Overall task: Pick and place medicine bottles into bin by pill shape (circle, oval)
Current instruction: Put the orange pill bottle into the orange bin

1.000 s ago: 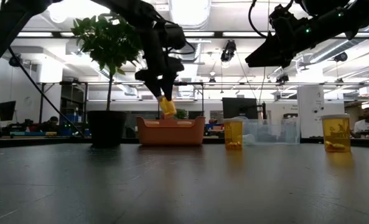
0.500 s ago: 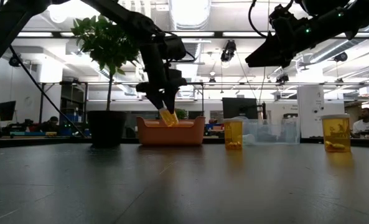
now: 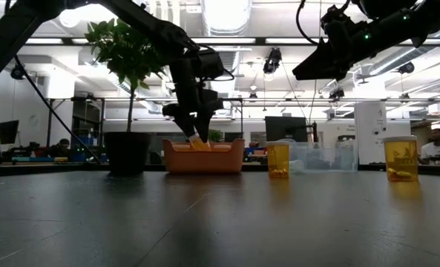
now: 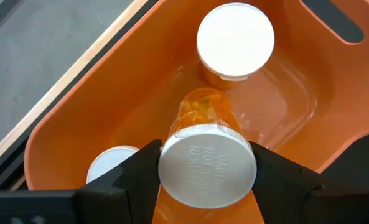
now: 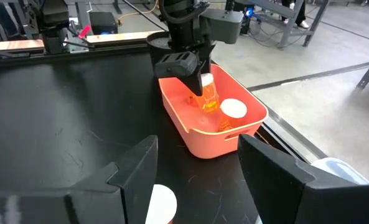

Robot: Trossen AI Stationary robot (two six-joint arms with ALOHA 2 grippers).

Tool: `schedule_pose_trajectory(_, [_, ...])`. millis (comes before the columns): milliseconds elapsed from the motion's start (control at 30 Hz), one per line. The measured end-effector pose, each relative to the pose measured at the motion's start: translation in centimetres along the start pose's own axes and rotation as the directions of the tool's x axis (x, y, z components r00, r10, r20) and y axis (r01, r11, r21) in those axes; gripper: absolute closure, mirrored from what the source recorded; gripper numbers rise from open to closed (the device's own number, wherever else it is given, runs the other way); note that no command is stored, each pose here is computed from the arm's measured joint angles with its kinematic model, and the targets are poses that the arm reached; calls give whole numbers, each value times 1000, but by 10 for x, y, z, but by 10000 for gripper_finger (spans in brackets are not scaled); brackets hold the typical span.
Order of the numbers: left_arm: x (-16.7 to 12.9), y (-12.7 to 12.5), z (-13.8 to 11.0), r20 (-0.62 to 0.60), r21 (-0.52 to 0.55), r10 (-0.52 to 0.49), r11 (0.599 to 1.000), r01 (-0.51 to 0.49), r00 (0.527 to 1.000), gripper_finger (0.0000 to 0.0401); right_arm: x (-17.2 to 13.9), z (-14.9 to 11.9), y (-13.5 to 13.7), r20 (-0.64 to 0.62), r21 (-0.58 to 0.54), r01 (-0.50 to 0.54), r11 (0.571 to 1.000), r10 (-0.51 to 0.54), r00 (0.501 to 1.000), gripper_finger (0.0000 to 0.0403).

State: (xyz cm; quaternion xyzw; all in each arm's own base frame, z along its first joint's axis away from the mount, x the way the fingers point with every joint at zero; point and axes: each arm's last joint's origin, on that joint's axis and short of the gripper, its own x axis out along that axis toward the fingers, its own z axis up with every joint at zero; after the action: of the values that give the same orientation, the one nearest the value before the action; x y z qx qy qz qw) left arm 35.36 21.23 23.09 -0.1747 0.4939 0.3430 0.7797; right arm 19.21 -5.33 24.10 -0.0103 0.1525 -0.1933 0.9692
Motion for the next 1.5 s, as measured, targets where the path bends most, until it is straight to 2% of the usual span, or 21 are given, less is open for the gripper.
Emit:
schedule_pose_trajectory(300, [0,1,0,-1,-41,1,999,-1,1000,198,0,0,0,-1,-9,1,1000,-1,1000,188])
schedule_pose_trajectory(700, [0,2,1,6,-52,20,998,-20,1000,134,0,0,0,-1,-2,0,1000,0,1000,188])
schedule_pose_trajectory(1100, [0,3,1,12,-52,22,998,-22,1000,131,0,0,0,-1,-5,0,1000,0,1000,188])
schedule_pose_trajectory(1300, [-19,-8,3,55,-25,0,1000,1,998,131,0,0,0,3,-8,0,1000,0,1000,188])
schedule_pose_trajectory(1500, [-57,-30,3,143,61,-59,997,51,988,131,0,2,0,22,-5,9,1000,-9,1000,188])
